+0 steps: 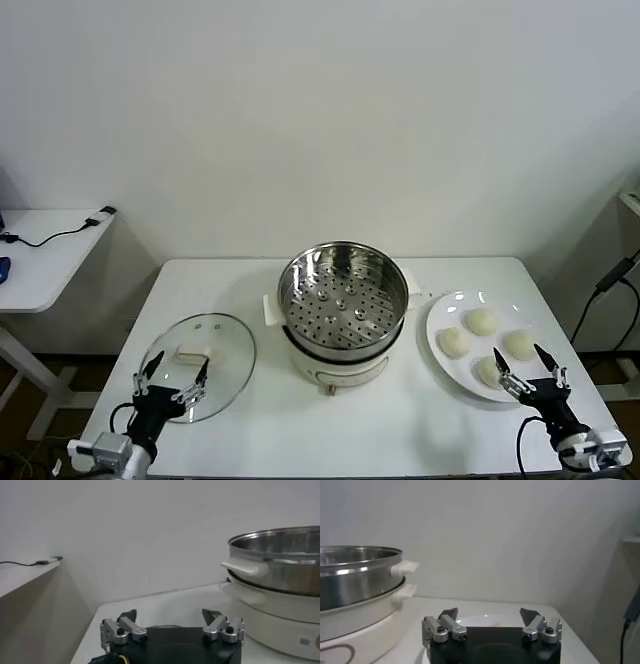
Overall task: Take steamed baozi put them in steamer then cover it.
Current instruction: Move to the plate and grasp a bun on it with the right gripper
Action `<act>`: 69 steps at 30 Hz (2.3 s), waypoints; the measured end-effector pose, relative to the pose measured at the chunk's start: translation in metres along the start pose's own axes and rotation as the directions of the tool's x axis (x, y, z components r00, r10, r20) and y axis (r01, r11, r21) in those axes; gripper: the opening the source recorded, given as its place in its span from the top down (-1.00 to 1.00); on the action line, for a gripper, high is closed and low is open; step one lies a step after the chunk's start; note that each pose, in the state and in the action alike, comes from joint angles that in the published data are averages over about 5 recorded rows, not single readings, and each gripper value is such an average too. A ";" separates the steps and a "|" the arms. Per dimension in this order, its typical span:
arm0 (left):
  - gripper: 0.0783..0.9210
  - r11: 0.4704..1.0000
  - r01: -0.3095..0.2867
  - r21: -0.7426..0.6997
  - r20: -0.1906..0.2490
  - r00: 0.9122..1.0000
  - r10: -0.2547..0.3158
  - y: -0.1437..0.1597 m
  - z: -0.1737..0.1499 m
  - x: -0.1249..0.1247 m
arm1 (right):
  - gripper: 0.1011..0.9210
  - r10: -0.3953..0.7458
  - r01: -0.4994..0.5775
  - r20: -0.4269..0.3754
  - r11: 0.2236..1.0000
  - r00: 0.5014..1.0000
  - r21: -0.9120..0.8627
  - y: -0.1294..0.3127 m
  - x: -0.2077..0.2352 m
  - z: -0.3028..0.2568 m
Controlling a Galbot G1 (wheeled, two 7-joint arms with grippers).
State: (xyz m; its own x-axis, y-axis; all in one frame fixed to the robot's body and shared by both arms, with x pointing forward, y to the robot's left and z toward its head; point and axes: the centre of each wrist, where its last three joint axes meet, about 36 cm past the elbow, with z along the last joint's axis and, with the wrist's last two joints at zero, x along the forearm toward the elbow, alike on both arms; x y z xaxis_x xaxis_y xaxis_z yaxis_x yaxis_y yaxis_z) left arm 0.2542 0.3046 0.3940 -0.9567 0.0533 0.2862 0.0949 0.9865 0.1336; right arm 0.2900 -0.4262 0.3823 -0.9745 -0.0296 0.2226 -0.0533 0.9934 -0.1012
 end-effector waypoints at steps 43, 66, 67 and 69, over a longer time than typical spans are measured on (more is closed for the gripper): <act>-0.77 0.996 0.085 -0.008 -0.005 0.996 -0.085 -0.015 -0.001 0.035 | -0.76 -0.207 0.879 -0.856 0.051 0.473 0.473 -0.072 -0.321 -0.174; -0.77 0.996 0.086 -0.011 -0.022 0.996 -0.087 -0.015 0.003 0.039 | -0.76 -0.177 0.928 -0.912 0.022 0.370 0.372 -0.052 -0.355 -0.150; -0.77 0.996 0.086 -0.011 -0.022 0.996 -0.086 -0.015 0.002 0.040 | -0.76 -0.176 0.928 -0.913 0.024 0.369 0.371 -0.052 -0.356 -0.149; -0.77 0.996 0.085 -0.011 -0.022 0.996 -0.086 -0.015 0.002 0.040 | -0.76 -0.174 0.929 -0.913 0.029 0.368 0.369 -0.053 -0.356 -0.147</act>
State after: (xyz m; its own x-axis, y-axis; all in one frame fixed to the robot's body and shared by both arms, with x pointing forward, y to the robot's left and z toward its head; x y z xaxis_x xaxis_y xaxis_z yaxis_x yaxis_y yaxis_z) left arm 0.2141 0.2918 0.4013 -0.9551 -0.0347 0.2941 0.0161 0.9856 0.1683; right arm 0.6713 -0.4520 0.4507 -0.1504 -0.0831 0.9851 -0.9873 -0.0394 -0.1540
